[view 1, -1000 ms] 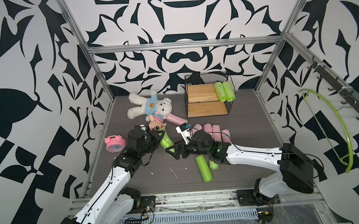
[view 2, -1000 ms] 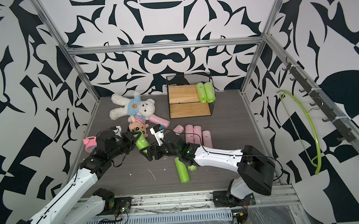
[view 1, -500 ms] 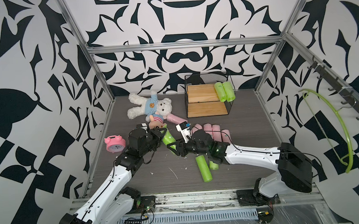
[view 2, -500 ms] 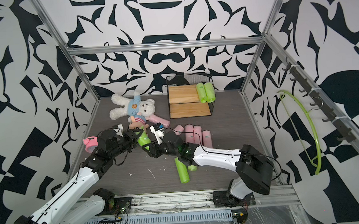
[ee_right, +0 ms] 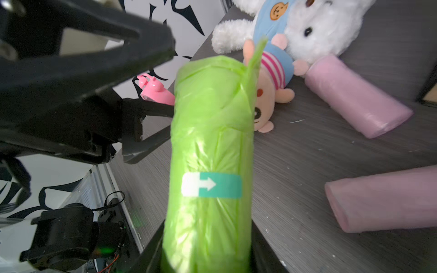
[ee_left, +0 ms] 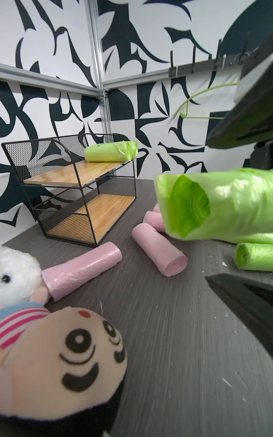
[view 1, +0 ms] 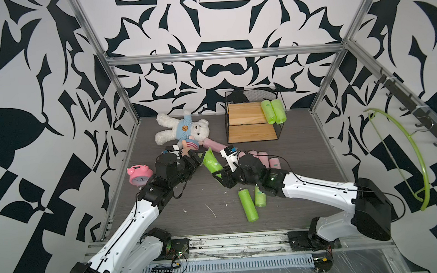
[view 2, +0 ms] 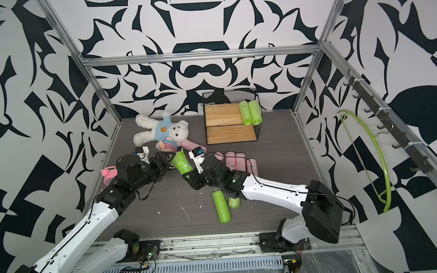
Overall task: Sort the rolls of trash bags by color and place them on the shelf
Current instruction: Pick up the roll of trash bags from the center of the board, then place the roll of trash bags on the shelf.
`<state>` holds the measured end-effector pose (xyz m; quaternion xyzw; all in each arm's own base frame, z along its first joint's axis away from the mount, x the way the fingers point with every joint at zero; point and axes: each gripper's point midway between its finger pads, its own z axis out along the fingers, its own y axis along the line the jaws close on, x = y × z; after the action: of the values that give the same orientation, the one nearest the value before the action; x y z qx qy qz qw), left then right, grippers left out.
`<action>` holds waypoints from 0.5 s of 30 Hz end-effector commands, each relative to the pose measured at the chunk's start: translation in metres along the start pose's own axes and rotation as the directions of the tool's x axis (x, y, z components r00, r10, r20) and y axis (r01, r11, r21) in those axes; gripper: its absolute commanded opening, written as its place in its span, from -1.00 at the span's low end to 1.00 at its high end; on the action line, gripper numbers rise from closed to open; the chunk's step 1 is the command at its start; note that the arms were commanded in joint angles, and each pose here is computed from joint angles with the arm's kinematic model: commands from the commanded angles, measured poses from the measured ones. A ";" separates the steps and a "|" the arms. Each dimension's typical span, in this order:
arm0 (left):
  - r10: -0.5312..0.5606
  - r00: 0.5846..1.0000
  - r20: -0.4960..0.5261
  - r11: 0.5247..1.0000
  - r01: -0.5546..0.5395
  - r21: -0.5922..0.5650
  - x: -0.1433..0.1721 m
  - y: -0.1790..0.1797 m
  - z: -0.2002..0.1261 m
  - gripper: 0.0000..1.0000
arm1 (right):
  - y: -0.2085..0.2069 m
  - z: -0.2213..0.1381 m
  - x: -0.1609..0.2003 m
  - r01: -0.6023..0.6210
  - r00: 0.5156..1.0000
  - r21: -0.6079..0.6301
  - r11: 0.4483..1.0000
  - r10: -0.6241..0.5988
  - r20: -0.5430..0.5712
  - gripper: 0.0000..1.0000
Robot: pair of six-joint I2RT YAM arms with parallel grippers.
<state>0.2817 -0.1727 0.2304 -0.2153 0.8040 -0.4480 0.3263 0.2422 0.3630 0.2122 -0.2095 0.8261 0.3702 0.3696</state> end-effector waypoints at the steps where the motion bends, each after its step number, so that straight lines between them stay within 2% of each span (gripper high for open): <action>1: 0.153 0.988 -0.007 0.986 -0.154 -0.063 -0.004 0.004 -0.005 0.81 | -0.002 -0.035 -0.060 0.052 0.989 0.044 0.998 -0.058 0.138 -0.21; 4: 0.259 0.965 -0.025 0.963 -0.260 -0.065 -0.006 -0.004 -0.009 0.80 | -0.026 -0.058 -0.085 0.057 0.983 0.125 0.990 -0.078 0.164 -0.22; 8: 0.383 0.920 -0.090 0.923 -0.385 -0.006 0.000 -0.022 -0.008 0.78 | -0.065 -0.088 -0.122 0.057 0.973 0.253 0.966 -0.110 0.204 -0.23; 11: 0.420 0.898 -0.131 0.907 -0.419 0.039 0.004 -0.031 -0.003 0.76 | -0.099 -0.108 -0.147 0.040 0.966 0.359 0.932 -0.127 0.223 -0.23; 15: 0.425 0.891 -0.158 0.905 -0.413 0.101 0.010 -0.044 0.002 0.75 | -0.145 -0.129 -0.175 -0.005 0.960 0.476 0.879 -0.129 0.248 -0.23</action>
<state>0.2849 -0.1914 0.2565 -0.0301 0.8460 -0.3945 0.3574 0.3666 0.2086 0.3112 -0.0950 0.8368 0.2110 0.4962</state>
